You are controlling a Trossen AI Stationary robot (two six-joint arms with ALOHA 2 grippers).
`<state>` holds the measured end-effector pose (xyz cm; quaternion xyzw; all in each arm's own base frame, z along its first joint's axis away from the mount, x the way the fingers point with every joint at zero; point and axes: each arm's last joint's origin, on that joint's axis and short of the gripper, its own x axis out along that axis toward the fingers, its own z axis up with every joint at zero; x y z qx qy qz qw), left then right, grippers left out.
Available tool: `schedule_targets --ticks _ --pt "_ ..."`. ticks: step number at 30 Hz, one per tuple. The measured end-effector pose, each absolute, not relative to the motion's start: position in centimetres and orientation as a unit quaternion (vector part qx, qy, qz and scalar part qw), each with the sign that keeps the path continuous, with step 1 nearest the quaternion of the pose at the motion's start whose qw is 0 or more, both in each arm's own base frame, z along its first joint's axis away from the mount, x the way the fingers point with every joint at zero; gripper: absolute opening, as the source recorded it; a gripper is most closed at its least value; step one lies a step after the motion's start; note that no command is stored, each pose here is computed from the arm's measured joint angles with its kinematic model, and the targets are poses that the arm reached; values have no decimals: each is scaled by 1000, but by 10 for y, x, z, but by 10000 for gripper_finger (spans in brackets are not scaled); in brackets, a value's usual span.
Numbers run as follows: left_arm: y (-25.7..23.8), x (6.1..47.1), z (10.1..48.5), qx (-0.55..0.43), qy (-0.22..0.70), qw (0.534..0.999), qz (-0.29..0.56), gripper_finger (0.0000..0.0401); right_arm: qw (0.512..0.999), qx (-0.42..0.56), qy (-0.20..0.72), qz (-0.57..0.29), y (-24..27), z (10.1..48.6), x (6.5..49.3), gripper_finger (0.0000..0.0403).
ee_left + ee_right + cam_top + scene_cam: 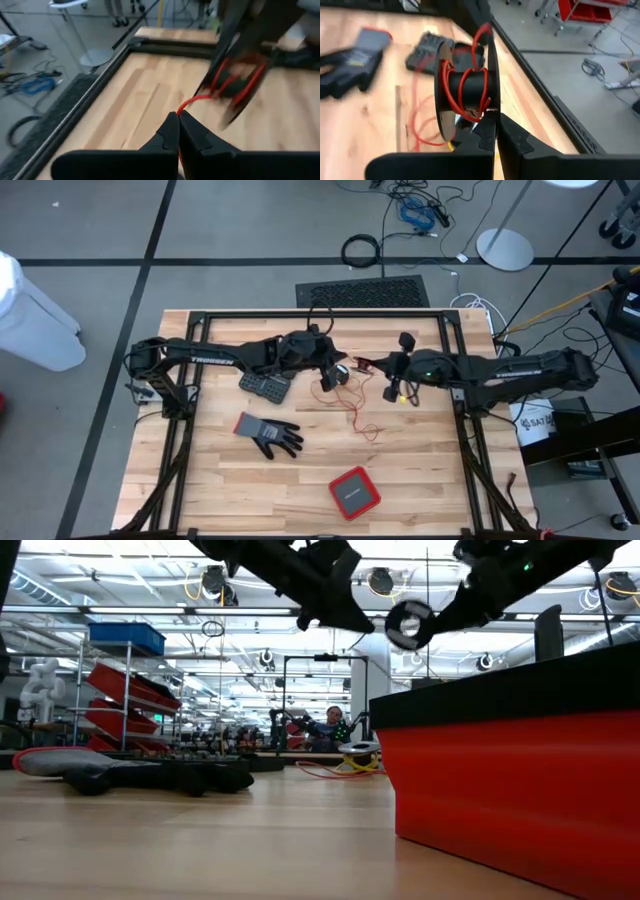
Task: Coil cords
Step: Coil the red wire onto the spool
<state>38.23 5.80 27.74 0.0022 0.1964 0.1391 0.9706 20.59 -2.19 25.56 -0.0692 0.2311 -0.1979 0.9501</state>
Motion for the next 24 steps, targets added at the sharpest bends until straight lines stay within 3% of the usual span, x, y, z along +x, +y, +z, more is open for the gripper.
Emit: schedule_targets --ticks 9,24 --pt "54 381 272 -31 221 967 123 0 917 -112 234 -304 -30 239 232 0" --pt "41 389 280 -61 156 979 119 0 914 -116 171 -349 -35 234 257 0"
